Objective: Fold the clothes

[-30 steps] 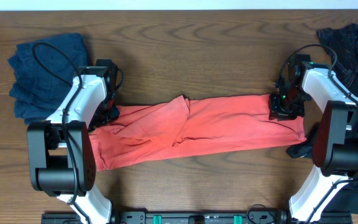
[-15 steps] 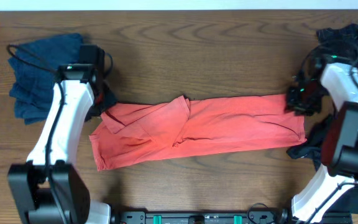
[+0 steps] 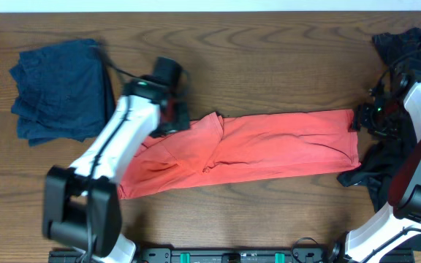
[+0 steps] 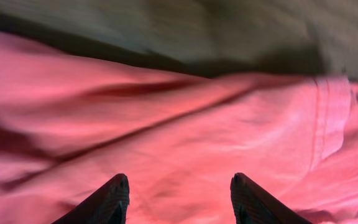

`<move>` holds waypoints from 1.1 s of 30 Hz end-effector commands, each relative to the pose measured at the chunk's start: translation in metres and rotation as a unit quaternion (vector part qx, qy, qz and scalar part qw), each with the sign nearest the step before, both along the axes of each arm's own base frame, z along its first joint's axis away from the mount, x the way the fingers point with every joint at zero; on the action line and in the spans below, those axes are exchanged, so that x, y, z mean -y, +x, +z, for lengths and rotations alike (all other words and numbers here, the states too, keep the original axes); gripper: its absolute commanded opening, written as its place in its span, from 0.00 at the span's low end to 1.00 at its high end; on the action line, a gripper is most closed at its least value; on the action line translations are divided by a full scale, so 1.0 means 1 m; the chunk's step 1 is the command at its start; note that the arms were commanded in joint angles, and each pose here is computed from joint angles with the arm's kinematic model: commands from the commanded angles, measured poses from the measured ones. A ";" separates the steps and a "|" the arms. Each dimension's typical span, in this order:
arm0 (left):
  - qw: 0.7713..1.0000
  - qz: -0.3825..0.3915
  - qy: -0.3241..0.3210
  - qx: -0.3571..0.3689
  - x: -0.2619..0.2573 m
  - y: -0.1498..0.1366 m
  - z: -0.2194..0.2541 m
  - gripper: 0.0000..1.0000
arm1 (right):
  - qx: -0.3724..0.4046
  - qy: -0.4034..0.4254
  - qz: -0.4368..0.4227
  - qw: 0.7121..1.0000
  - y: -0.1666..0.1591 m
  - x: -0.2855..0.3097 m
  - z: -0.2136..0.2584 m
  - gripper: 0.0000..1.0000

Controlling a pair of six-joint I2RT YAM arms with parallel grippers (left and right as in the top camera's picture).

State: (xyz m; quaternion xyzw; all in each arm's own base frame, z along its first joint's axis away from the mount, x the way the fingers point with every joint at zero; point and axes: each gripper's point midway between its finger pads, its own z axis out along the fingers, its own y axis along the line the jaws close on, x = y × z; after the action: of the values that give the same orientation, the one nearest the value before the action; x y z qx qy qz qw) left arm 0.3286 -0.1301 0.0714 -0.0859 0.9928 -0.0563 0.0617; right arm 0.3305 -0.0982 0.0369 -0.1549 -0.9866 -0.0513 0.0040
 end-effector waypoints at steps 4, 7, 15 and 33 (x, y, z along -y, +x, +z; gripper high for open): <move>0.997 -0.056 0.012 -0.042 0.034 -0.023 -0.033 0.55 | -0.015 0.044 0.027 0.999 -0.007 -0.016 -0.026 0.65; 0.996 -0.074 0.016 -0.049 0.046 -0.028 -0.042 0.55 | -0.026 0.051 0.027 0.998 -0.009 -0.018 -0.033 0.65; 0.992 -0.084 0.034 -0.092 0.056 -0.049 -0.063 0.55 | -0.044 0.080 0.026 0.995 -0.015 -0.029 -0.042 0.58; 0.995 -0.100 0.017 0.008 0.070 -0.023 -0.014 0.55 | -0.040 0.093 0.025 0.995 -0.014 -0.033 -0.040 0.50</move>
State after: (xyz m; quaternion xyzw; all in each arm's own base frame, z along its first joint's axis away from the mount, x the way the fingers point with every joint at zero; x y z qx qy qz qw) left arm 0.2827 -0.1923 0.0231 0.0167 0.9996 -0.0222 -0.0021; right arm 0.3191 -0.0720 0.0015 -0.1387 -0.9812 -0.1238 0.0509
